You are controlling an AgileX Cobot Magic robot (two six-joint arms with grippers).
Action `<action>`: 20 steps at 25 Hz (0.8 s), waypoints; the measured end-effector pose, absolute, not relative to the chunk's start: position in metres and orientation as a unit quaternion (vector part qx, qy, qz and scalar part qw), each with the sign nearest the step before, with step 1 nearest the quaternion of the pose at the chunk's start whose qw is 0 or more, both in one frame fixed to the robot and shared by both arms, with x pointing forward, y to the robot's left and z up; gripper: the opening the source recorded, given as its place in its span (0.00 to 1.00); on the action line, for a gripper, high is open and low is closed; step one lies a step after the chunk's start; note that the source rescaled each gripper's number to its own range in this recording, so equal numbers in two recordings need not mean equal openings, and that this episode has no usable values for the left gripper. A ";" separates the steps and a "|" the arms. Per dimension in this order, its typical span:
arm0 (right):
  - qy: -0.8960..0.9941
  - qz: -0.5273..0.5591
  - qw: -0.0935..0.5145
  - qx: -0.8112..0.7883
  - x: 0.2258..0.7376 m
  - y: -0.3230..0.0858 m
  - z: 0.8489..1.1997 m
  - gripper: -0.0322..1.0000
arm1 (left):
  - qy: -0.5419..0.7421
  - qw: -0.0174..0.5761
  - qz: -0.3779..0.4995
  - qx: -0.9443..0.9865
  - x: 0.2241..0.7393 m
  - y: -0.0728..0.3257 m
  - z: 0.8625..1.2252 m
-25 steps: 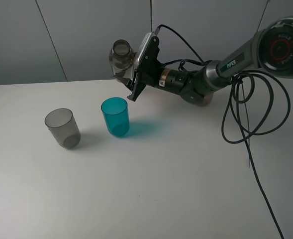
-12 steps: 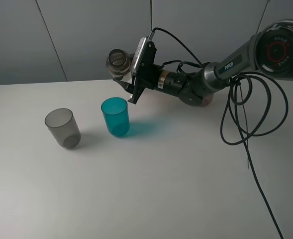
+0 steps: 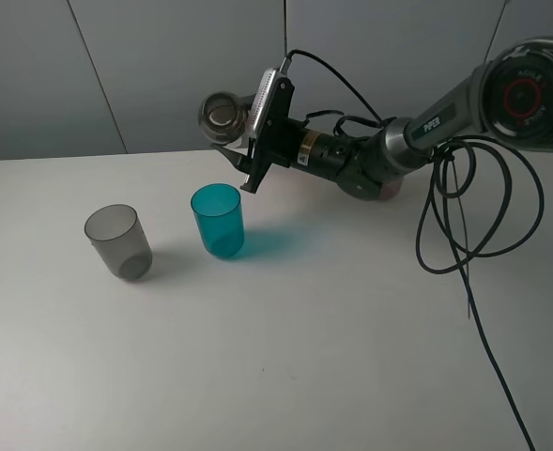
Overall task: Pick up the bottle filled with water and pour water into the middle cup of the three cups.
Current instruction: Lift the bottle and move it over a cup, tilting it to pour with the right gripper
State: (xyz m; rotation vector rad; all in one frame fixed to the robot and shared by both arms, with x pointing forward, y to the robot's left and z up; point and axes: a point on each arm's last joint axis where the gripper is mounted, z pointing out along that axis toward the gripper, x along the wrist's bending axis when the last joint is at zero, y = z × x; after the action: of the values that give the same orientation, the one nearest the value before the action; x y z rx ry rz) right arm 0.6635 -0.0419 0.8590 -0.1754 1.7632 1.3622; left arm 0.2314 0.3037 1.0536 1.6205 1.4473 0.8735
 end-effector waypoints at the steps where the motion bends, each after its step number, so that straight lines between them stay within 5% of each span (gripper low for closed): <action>1: 0.709 0.548 0.439 -0.069 0.664 -0.042 0.857 0.22 | 0.569 0.389 0.344 0.637 0.231 0.304 1.054; 20: 0.708 0.518 0.469 -0.103 0.674 -0.038 0.835 0.22 | 0.569 0.389 0.344 0.637 0.231 0.304 1.054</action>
State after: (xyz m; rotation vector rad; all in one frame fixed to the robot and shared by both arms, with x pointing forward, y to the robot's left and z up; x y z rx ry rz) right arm 0.6742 -0.0378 0.8346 -0.2530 1.7359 1.2704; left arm 0.2314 0.3037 1.0536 1.6205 1.4473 0.8735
